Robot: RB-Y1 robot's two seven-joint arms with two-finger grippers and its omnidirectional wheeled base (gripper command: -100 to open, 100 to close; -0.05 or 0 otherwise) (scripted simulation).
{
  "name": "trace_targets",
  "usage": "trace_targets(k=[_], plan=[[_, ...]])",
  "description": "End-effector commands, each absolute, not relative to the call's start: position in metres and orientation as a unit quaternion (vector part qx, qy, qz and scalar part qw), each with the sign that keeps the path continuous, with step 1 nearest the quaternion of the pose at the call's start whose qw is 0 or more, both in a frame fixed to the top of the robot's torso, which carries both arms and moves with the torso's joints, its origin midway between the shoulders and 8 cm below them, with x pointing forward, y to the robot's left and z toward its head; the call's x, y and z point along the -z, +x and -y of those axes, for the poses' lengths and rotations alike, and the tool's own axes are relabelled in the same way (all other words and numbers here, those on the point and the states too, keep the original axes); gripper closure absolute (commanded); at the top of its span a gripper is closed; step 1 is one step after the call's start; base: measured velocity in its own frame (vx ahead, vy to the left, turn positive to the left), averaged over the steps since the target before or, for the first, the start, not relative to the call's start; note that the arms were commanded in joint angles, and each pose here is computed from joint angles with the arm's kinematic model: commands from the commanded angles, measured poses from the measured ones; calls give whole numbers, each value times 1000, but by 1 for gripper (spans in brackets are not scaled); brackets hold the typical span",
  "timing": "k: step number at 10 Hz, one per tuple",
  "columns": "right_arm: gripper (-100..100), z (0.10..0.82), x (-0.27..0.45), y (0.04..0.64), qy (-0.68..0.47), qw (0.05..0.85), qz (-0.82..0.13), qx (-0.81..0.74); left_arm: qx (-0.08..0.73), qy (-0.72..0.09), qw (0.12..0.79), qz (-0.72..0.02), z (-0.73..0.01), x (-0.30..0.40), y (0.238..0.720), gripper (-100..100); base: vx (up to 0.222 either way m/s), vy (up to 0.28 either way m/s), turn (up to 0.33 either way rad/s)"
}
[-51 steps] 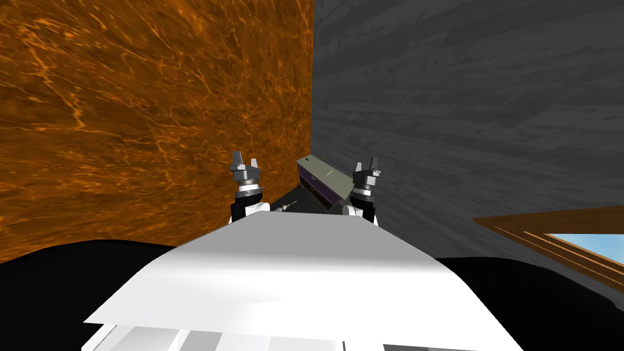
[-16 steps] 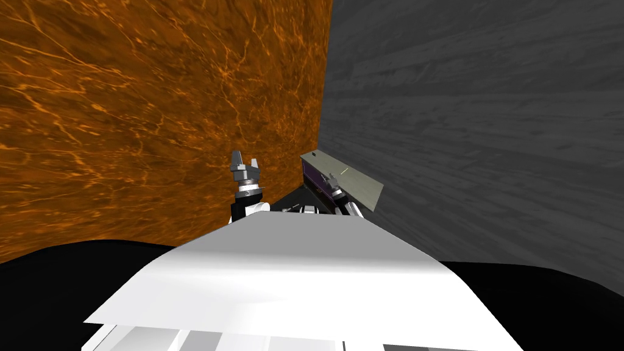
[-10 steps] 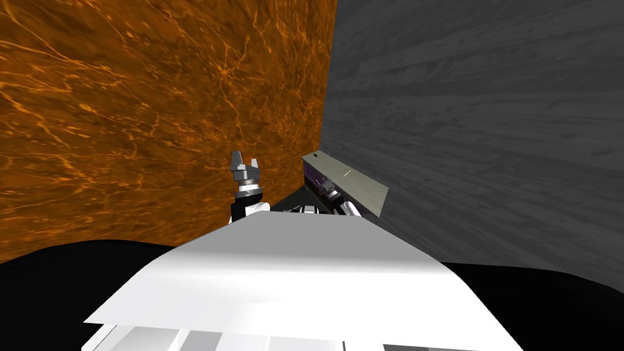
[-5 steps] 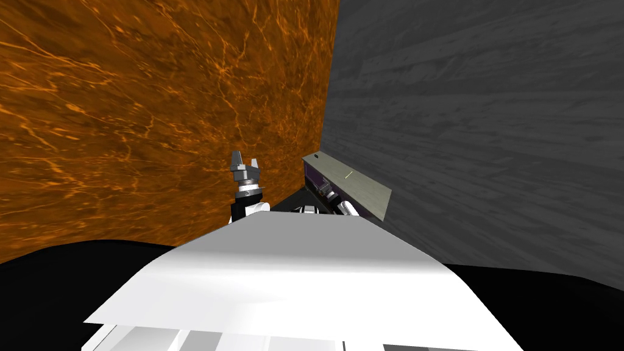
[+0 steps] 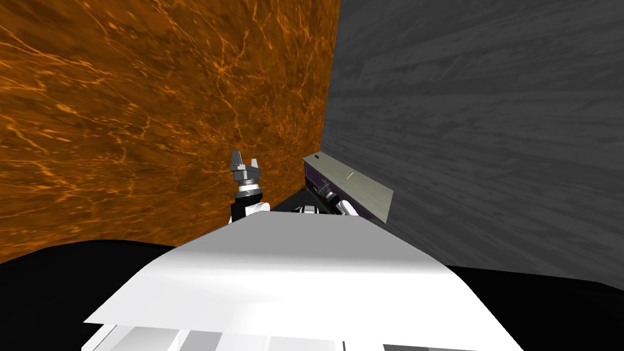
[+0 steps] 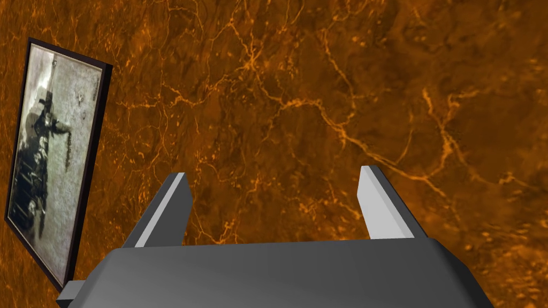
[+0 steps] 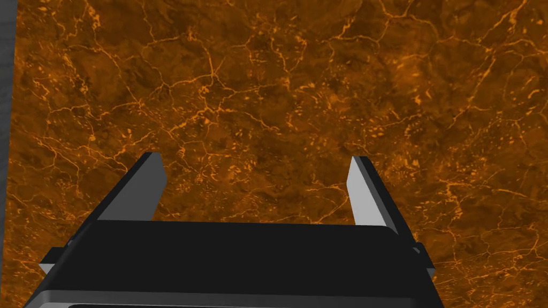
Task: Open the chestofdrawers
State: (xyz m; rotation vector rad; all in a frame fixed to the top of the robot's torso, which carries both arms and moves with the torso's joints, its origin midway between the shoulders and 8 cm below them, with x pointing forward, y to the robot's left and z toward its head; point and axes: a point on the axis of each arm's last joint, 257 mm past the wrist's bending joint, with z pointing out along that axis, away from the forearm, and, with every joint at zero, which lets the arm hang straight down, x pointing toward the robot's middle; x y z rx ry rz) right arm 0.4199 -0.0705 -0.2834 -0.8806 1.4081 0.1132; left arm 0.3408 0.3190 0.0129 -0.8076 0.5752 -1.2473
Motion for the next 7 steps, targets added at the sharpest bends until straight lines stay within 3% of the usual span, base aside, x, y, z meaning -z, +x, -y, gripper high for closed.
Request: trace_targets(k=[1, 7], plan=[[-100, 75, 309, 423, -462, 647, -607, 6, 560, -362, 699, -258, -319, -13, 341, 0, 19, 38, -23], [-100, 100, 348, 435, -591, 585, -542, 124, 560, -362, 699, -258, -319, -13, 341, 0, 7, 22, -26]])
